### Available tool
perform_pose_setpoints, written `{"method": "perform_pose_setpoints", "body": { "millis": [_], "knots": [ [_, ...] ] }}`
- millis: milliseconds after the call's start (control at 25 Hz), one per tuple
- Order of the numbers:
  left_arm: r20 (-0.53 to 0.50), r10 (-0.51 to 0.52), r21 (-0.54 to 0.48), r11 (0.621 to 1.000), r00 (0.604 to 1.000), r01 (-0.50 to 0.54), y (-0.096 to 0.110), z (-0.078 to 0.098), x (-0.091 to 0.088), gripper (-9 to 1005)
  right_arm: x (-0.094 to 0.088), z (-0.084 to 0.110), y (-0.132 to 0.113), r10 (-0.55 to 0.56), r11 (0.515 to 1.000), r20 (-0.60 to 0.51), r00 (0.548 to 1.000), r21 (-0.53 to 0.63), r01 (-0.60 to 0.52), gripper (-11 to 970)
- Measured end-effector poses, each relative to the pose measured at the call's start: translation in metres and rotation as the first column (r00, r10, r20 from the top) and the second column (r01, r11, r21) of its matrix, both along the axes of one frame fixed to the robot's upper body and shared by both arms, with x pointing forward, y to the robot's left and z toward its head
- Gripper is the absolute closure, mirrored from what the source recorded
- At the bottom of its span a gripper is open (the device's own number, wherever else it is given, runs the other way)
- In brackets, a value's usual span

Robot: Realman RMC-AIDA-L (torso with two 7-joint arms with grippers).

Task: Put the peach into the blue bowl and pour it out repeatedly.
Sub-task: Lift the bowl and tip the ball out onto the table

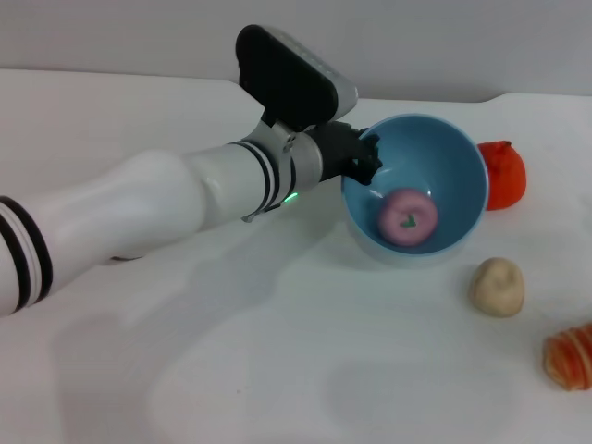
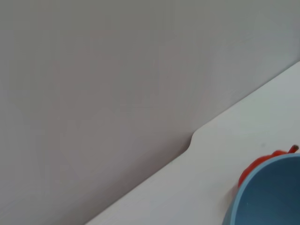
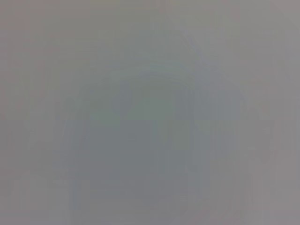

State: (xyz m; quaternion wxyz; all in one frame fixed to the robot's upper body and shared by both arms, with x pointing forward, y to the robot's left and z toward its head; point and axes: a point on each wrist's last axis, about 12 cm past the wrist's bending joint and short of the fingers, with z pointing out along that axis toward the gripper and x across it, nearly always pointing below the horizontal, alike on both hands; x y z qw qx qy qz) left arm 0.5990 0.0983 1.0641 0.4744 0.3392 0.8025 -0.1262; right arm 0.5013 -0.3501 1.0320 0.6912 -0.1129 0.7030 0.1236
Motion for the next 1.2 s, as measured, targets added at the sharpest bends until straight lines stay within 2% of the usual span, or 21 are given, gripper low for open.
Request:
{"method": "perform_pose_setpoints", "body": {
  "millis": [160, 360, 560, 680, 760, 960, 1040, 1120, 1200],
  "knots": [
    [0.035, -0.037, 0.012, 0.999, 0.999, 0.037, -0.008, 0.007, 0.0, 997, -0.02, -0.017, -0.001, -0.08, 0.995, -0.045, 0.996, 0.058, 0.083, 339],
    [0.101, -0.098, 0.015, 0.995, 0.99, 0.097, -0.022, 0.021, -0.001, 997, -0.034, -0.03, 0.001, -0.155, 0.98, -0.081, 0.985, 0.114, 0.164, 318],
    [0.267, -0.214, 0.102, 0.976, 0.94, 0.193, -0.04, 0.041, -0.007, 997, -0.045, -0.042, 0.002, -0.265, 0.944, -0.131, 0.955, 0.166, 0.285, 296],
    [0.382, -0.308, 0.213, 0.947, 0.871, 0.241, -0.049, 0.042, -0.017, 997, -0.054, -0.049, -0.001, -0.35, 0.909, -0.159, 0.923, 0.181, 0.376, 279],
    [0.455, -0.367, 0.293, 0.922, 0.811, 0.253, -0.053, 0.039, -0.026, 997, -0.058, -0.051, -0.002, -0.389, 0.889, -0.167, 0.906, 0.191, 0.417, 266],
    [0.63, -0.508, 0.465, 0.853, 0.588, 0.238, -0.061, 0.035, -0.051, 997, -0.062, -0.053, -0.003, -0.436, 0.857, -0.18, 0.882, 0.217, 0.468, 258],
    [0.665, -0.531, 0.495, 0.84, 0.525, 0.223, -0.061, 0.035, -0.057, 997, -0.063, -0.053, -0.003, -0.438, 0.855, -0.178, 0.881, 0.22, 0.47, 258],
    [0.679, -0.547, 0.515, 0.83, 0.49, 0.213, -0.06, 0.035, -0.058, 997, -0.062, -0.052, -0.003, -0.437, 0.856, -0.174, 0.883, 0.223, 0.467, 258],
    [0.679, -0.556, 0.527, 0.824, 0.48, 0.208, -0.059, 0.033, -0.058, 997, -0.06, -0.051, -0.002, -0.434, 0.857, -0.17, 0.885, 0.225, 0.463, 258]
  ]
}}
